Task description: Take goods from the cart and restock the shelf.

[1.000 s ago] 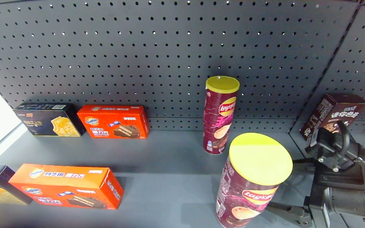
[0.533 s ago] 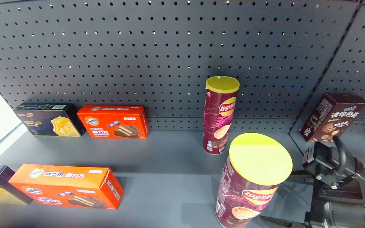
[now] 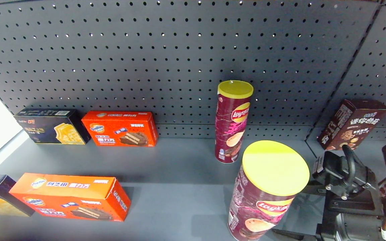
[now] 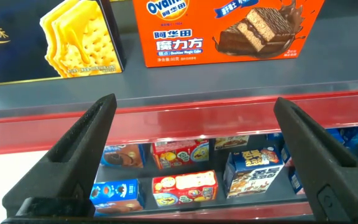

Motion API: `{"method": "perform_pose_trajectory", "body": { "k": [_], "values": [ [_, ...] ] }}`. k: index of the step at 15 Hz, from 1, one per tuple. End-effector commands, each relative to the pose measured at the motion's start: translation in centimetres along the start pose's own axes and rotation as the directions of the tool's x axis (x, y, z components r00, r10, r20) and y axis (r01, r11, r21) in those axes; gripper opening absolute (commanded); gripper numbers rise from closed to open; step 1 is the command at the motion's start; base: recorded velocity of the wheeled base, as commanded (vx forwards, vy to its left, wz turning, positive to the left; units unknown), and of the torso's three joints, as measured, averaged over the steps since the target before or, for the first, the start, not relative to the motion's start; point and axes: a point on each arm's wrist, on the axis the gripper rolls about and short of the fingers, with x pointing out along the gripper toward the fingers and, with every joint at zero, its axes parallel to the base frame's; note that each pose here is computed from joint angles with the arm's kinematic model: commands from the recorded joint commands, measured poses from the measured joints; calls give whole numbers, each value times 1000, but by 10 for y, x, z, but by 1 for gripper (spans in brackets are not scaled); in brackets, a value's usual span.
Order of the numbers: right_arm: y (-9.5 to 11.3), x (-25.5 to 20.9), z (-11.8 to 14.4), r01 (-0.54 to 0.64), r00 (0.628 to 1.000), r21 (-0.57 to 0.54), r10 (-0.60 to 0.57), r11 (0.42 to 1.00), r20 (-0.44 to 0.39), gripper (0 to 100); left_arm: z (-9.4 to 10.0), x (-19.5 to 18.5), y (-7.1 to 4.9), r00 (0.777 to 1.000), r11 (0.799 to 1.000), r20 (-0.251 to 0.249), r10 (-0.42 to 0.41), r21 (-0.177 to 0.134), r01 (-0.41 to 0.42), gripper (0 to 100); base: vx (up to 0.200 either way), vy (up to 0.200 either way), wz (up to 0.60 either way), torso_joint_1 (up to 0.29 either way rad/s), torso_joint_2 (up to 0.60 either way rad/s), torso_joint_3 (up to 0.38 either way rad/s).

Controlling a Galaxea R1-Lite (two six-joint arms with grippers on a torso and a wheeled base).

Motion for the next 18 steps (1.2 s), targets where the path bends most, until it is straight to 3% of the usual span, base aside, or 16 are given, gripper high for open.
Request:
{"method": "perform_pose_trajectory", "body": {
  "k": [1, 18],
  "values": [
    [-1, 6, 0, -4, 1000, 1, 4, 1000, -12, 100, 0, 0, 0, 1000, 1000, -2, 1, 0, -1, 100, 0, 0, 0, 0, 0, 0],
    [-3, 12, -2, -1, 1000, 8, 1, 1000, -28, 100, 0, 0, 0, 1000, 1000, -1, -1, -1, 1, 100, 0, 0, 0, 0, 0, 0]
  ]
}}
